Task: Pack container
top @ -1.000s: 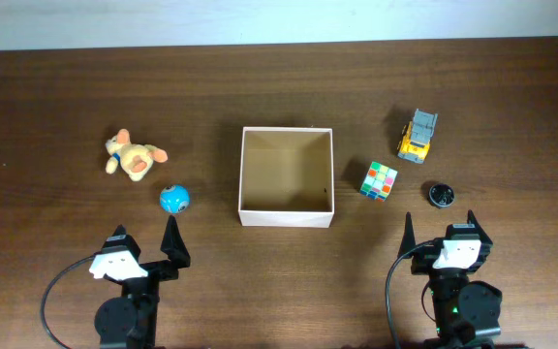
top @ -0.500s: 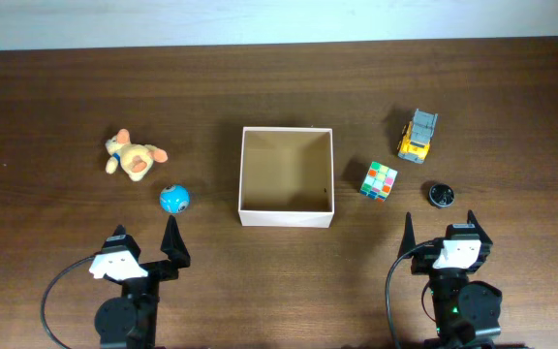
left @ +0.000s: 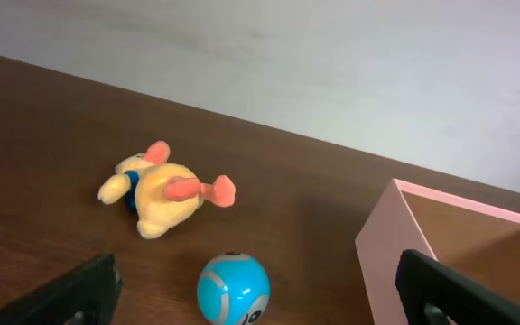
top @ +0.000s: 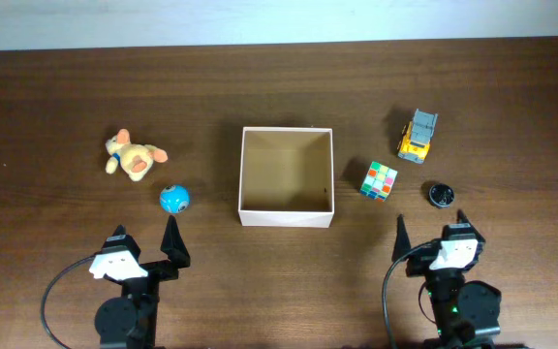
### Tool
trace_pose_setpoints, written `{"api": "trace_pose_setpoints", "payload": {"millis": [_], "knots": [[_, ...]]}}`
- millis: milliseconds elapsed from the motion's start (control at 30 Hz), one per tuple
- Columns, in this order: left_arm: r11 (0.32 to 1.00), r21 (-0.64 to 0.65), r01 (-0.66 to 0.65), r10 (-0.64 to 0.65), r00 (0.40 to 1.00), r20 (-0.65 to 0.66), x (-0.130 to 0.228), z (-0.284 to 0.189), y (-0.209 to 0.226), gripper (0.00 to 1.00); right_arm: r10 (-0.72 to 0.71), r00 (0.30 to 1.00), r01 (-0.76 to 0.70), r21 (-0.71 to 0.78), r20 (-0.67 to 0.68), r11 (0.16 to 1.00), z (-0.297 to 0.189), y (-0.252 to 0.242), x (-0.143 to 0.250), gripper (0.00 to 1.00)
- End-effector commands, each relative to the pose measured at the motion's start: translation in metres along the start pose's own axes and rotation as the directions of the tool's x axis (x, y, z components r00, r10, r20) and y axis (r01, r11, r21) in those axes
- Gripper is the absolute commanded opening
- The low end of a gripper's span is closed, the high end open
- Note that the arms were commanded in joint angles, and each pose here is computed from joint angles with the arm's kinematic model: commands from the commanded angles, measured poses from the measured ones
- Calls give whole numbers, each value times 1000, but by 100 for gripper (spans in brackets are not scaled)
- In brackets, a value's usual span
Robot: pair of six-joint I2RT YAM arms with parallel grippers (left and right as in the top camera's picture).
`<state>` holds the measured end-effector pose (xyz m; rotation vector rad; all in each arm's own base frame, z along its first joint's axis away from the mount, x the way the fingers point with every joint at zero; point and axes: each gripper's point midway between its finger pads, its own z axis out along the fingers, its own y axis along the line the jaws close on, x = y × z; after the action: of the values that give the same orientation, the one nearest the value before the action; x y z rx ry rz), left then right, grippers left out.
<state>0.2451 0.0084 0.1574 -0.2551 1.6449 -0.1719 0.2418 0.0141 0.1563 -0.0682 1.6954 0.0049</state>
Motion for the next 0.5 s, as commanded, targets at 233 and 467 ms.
{"api": "trace_pose_setpoints", "payload": {"millis": [233,467], "knots": [[1000,11,-16,16,1000,3,1,0,-1,99,100,990,-109,-85,-102,990,-27,11,-107,99],[1000,11,-16,16,1000,3,1,0,-1,99,89,823,-180,-109,-561,978,1,27,-130,99]]}}
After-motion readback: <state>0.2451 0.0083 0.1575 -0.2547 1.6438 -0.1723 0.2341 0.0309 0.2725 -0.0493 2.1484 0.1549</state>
